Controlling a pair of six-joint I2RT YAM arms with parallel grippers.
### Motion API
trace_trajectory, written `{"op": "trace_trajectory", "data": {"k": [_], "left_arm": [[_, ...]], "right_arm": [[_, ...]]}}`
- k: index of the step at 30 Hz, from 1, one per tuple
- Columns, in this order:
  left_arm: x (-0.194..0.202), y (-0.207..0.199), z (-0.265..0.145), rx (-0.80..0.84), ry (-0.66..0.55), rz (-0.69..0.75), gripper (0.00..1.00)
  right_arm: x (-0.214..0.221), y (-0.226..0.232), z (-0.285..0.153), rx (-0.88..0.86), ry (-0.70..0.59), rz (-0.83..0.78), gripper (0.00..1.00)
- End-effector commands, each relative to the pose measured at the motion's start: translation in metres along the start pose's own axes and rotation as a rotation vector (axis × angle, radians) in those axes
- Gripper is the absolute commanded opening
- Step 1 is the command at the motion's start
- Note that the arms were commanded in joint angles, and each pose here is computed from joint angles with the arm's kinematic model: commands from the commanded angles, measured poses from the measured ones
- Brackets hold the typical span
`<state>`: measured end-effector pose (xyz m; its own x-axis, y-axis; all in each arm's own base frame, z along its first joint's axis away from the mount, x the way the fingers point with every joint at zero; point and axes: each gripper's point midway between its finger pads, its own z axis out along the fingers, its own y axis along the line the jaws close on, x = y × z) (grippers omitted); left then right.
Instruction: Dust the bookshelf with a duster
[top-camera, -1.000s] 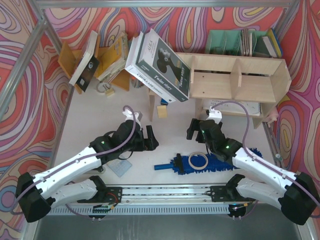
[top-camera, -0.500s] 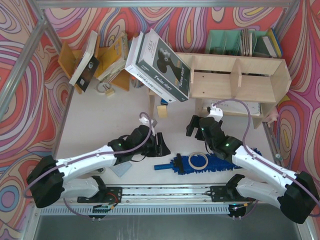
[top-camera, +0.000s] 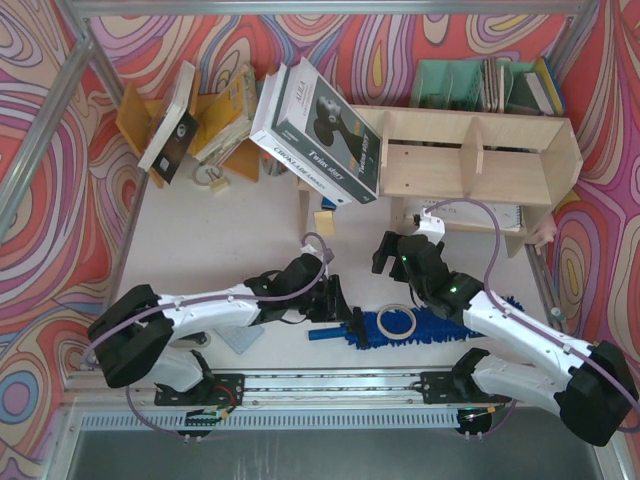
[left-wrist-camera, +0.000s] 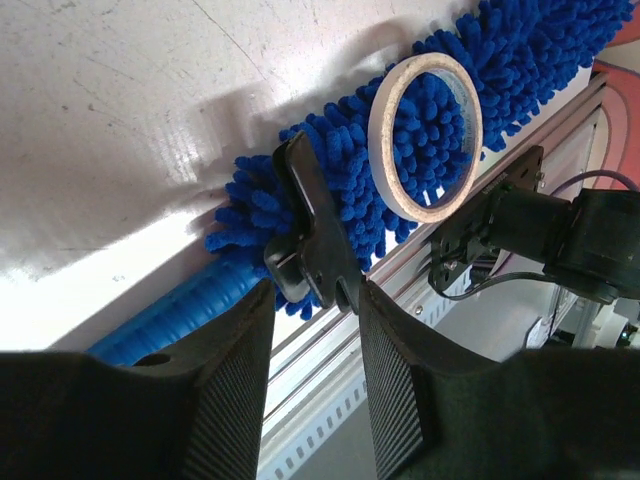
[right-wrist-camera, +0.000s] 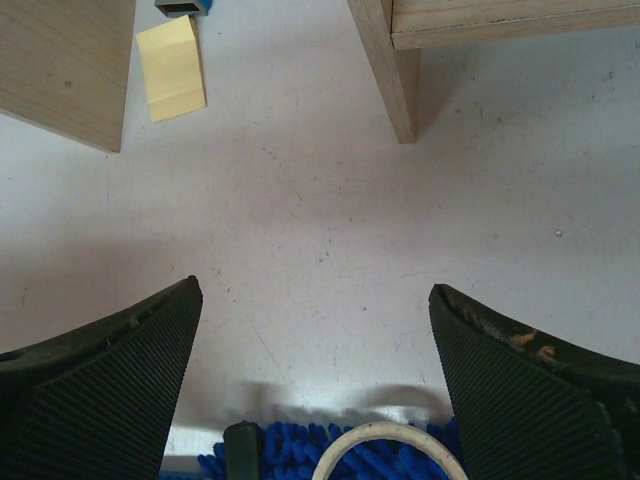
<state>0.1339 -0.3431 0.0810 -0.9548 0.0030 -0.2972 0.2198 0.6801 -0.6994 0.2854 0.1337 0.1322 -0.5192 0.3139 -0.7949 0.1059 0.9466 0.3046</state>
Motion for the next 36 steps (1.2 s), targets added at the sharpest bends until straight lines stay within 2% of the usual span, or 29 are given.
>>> {"op": "trace_trajectory", "data": {"k": [1, 10, 18, 30, 36], "left_arm": [[-0.001, -0.016, 0.007, 0.047, 0.033, -0.010, 0.42], [0.000, -0.013, 0.018, 0.024, 0.064, -0.019, 0.35], [0.005, -0.001, 0.021, -0.029, 0.083, -0.026, 0.34], [0.007, 0.004, 0.027, -0.054, 0.101, -0.020, 0.15], [-0.001, 0.008, 0.016, -0.095, 0.052, 0.015, 0.06]], "right_arm": [[0.001, -0.003, -0.001, 0.012, -0.010, 0.004, 0.84], [0.006, -0.008, -0.001, 0.022, -0.006, -0.001, 0.84], [0.003, -0.009, -0.002, 0.025, -0.017, -0.002, 0.85], [0.003, -0.010, -0.003, 0.033, -0.018, -0.005, 0.84], [0.003, -0.013, -0.003, 0.040, -0.019, -0.005, 0.84]]}}
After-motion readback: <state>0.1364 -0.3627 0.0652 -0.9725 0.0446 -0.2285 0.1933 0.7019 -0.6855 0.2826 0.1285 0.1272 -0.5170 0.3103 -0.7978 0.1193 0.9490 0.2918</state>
